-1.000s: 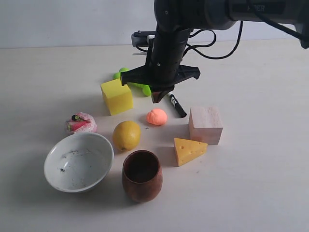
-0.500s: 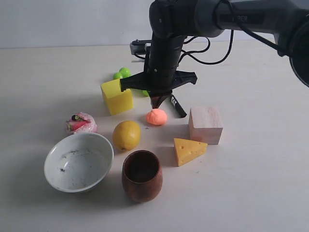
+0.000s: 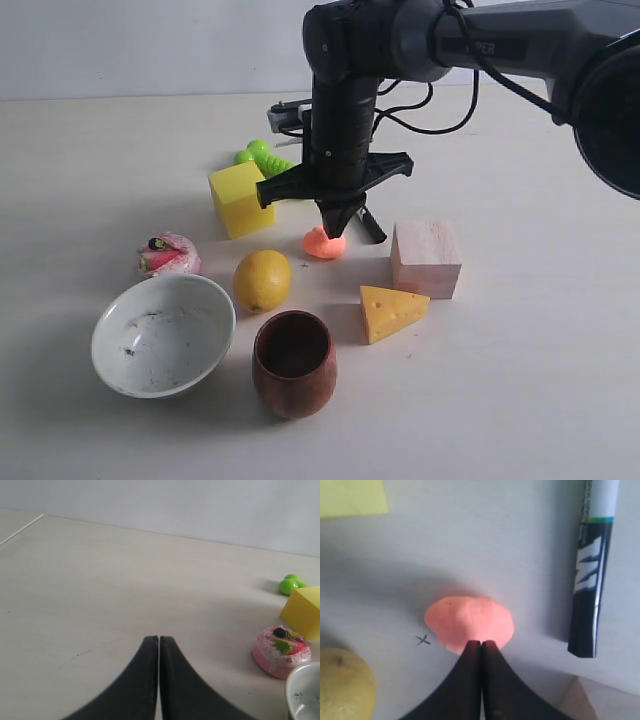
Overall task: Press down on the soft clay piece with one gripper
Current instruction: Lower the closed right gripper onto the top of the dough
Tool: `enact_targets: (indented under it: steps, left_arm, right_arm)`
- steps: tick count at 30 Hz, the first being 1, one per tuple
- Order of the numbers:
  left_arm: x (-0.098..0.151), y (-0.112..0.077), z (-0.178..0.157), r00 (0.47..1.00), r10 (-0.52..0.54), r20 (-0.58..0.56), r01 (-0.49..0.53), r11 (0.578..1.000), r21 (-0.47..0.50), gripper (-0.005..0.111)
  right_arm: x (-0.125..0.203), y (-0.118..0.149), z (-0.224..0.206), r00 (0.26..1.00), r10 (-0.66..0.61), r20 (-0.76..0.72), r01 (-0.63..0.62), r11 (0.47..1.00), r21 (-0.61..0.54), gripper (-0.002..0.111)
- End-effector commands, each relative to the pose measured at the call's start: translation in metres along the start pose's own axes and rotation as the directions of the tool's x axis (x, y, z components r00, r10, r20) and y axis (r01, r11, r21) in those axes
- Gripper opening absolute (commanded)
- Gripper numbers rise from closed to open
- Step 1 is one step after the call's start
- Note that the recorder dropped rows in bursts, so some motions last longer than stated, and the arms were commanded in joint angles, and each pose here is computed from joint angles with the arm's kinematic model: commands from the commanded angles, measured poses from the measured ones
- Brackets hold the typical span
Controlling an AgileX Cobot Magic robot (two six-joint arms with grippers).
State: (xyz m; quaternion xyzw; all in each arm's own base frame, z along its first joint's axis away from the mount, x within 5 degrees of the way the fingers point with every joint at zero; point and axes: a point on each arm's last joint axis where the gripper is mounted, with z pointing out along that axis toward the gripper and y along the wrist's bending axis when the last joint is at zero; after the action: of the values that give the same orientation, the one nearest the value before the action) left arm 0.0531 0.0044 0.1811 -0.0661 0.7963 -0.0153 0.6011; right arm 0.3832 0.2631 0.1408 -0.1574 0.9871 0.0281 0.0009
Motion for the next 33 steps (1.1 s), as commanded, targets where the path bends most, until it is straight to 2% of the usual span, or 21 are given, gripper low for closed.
enact_targets:
  steps: [1,18,33]
  left_arm:
    - [0.001,0.000,0.000,1.000,0.000,0.006,0.000,1.000,0.002,0.004]
    - [0.001,0.000,0.000,1.000,0.000,0.006,0.000,1.000,0.002,0.004]
    - [0.001,0.000,0.000,1.000,0.000,0.006,0.000,1.000,0.002,0.004]
  right_arm:
    - [-0.003,0.001,-0.004,0.999,-0.018,0.034,0.018,1.000,0.003,0.000]
    - [-0.006,0.002,-0.004,0.998,-0.015,0.065,0.016,1.000,-0.011,0.000]
    - [-0.007,0.003,0.018,0.999,-0.001,0.034,0.001,1.000,-0.024,0.000]
